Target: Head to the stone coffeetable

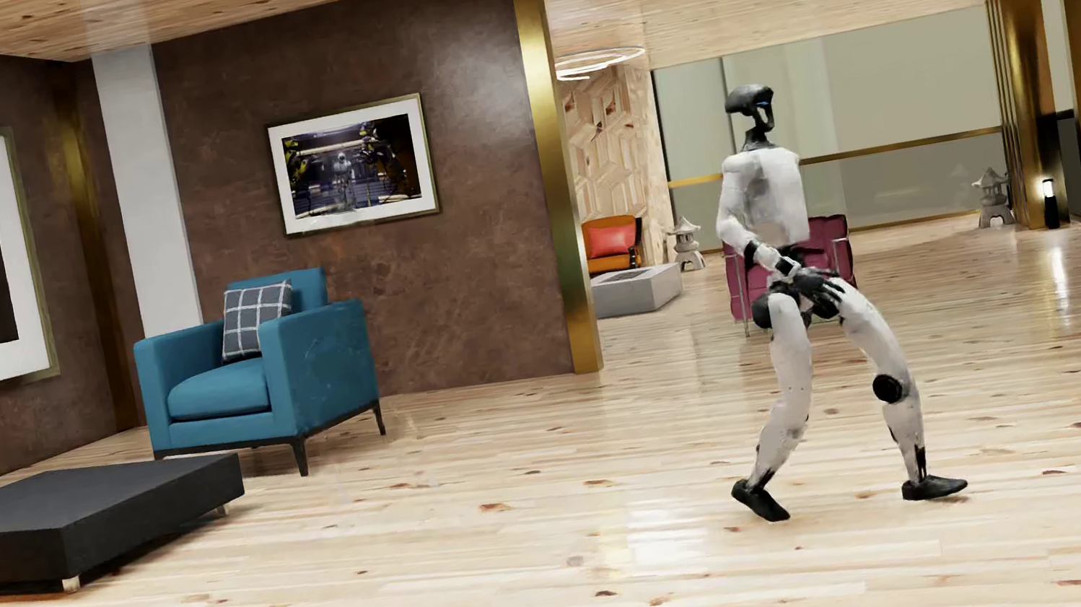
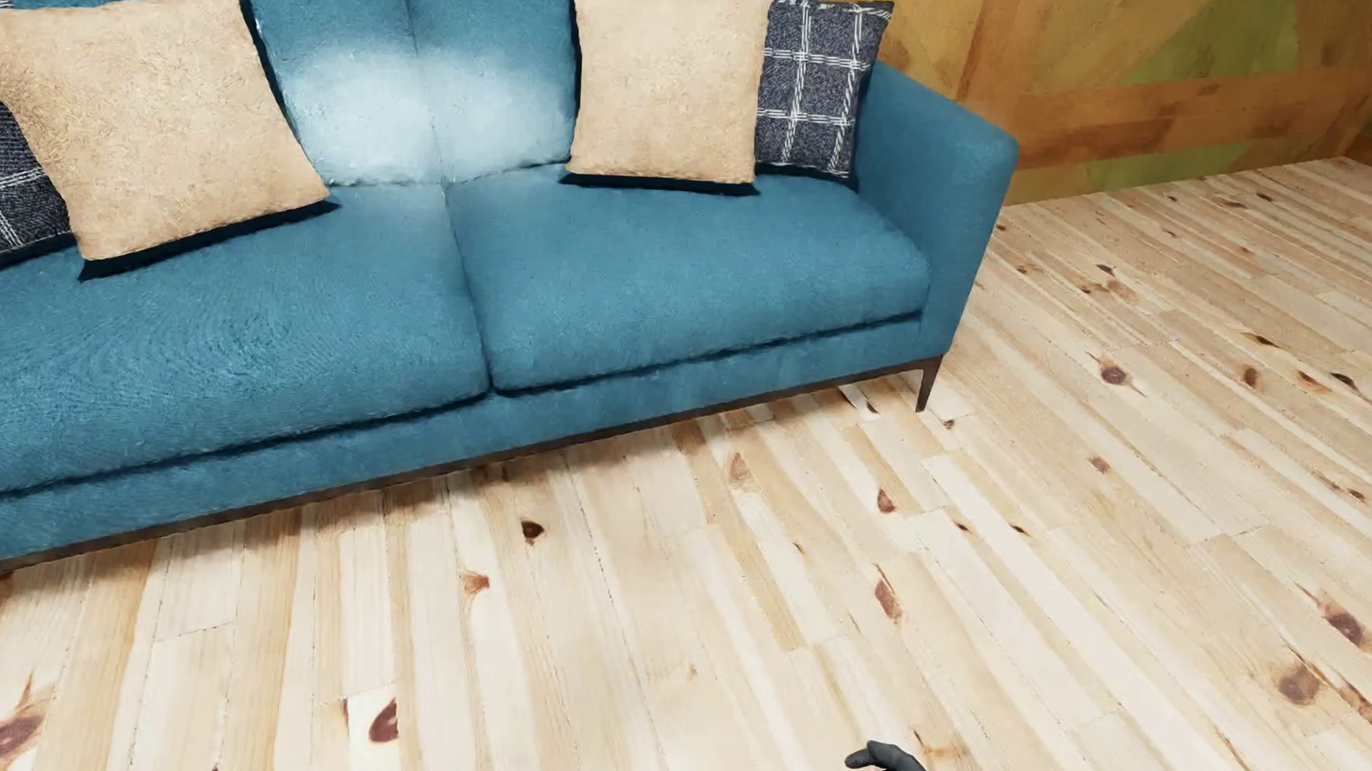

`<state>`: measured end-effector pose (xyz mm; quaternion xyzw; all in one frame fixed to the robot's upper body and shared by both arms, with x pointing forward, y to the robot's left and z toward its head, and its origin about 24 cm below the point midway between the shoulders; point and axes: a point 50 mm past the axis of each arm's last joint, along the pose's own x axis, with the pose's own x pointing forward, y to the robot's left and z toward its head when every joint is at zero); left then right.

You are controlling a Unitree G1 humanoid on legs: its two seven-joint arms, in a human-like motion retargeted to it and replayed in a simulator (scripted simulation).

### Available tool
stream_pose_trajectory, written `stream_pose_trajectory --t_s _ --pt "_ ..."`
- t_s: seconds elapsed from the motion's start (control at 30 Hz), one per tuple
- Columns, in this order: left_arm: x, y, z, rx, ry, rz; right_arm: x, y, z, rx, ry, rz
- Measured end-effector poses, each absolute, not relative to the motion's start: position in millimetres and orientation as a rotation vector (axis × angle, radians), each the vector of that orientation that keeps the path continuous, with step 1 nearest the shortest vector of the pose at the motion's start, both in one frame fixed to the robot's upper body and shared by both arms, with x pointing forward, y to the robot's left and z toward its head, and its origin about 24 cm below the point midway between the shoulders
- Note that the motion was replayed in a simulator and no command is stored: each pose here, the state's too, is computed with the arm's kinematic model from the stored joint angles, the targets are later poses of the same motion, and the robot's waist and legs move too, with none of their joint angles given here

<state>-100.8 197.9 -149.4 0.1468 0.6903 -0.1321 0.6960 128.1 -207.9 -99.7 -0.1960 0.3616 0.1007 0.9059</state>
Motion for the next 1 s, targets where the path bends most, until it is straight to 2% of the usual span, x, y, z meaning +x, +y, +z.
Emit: stream_pose_trajectory --t_s 0.07,0.1,0.13,0.23,0.3,0.4,0.47,0.5,0.53,0.63,0.73,1.0 --pt "-109 192 -148 0.336 1.556 -0.352 115 -209 -106 -0.398 0.792 0.208" --pt "-111 186 -149 0.328 1.567 -0.366 101 -216 -111 -0.359 0.839 0.139" --pt "-106 194 -153 0.364 1.579 -0.370 86 -211 -126 -0.353 0.932 0.157" --pt "-57 202 -160 0.397 1.447 -0.337 40 -205 -156 -0.426 1.172 0.290" --pt "-18 211 -156 0.413 1.316 -0.299 12 -211 -161 -0.453 1.272 0.315" --pt "27 242 -141 0.434 1.165 -0.156 -17 -230 -156 -0.460 1.349 0.266" --pt "36 271 -131 0.415 1.133 0.012 -23 -241 -153 -0.460 1.365 0.220" --pt "38 284 -126 0.415 1.124 0.075 -18 -238 -150 -0.494 1.331 0.283" --pt "40 297 -122 0.413 1.116 0.139 -17 -244 -151 -0.476 1.344 0.226" --pt "37 307 -121 0.439 1.145 0.149 -8 -252 -149 -0.494 1.323 0.203" --pt "36 307 -123 0.467 1.166 0.112 12 -255 -146 -0.488 1.259 0.170" --pt "61 277 -126 0.465 1.078 -0.012 20 -241 -148 -0.461 1.225 0.193"
